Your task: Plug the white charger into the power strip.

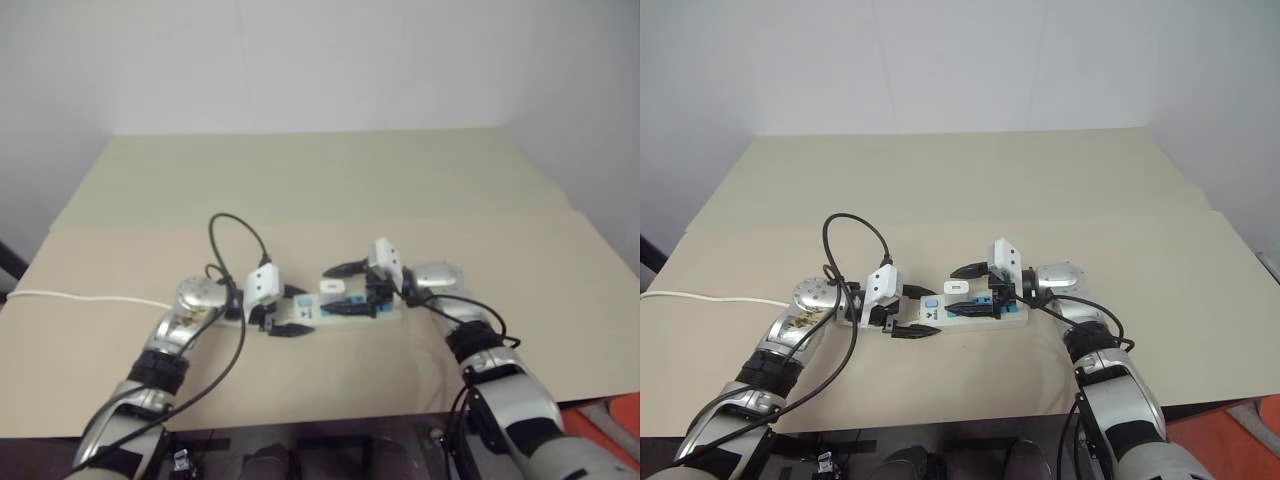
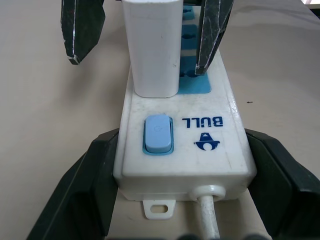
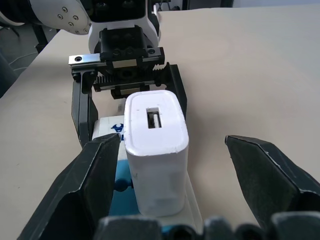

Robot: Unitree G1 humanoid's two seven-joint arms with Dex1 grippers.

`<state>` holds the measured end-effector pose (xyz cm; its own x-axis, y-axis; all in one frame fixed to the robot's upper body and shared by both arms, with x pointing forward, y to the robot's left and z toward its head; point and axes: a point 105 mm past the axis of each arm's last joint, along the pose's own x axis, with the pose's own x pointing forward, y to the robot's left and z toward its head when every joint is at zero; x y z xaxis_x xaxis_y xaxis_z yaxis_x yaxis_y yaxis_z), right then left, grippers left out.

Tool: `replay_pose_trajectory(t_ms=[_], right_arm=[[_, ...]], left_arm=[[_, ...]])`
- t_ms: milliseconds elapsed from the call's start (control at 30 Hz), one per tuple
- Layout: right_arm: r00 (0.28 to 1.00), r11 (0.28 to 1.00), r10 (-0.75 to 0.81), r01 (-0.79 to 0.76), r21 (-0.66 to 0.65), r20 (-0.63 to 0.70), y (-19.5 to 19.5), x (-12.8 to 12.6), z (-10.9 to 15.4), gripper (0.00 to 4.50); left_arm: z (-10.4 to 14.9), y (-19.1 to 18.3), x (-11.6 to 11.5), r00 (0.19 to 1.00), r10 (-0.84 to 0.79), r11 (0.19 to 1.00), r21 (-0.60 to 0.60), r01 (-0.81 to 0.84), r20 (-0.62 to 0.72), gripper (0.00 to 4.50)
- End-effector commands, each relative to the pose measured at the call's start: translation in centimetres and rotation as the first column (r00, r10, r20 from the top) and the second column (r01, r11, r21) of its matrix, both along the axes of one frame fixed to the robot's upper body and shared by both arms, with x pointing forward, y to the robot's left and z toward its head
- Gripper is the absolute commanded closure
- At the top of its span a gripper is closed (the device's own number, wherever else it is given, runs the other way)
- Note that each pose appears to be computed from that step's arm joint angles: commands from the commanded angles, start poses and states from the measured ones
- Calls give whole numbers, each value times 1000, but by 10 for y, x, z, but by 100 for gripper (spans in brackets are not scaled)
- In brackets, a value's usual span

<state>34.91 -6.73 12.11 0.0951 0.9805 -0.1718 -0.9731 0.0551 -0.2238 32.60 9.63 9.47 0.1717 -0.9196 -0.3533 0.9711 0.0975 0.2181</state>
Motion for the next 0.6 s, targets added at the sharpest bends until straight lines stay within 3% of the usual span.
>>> replay_pose_trajectory(t_ms=[33, 133, 367, 600], right_arm=[[999, 999, 1, -2, 33, 38, -11, -4, 19, 39], [998, 999, -4, 1, 47, 59, -20, -8, 32, 39], [995, 997, -62, 59, 45, 81, -42, -12, 41, 39], [981, 986, -167, 168, 1, 100, -112, -34, 63, 39]], left_arm=[[1, 0, 4, 1000, -6, 1000, 22, 6, 7, 87], [7, -1, 10, 1000, 1, 1000, 13, -1, 18, 3], [39, 6, 8, 996, -22, 998, -50, 27, 91, 3], [83, 38, -37, 989, -77, 996, -45, 83, 130, 3]])
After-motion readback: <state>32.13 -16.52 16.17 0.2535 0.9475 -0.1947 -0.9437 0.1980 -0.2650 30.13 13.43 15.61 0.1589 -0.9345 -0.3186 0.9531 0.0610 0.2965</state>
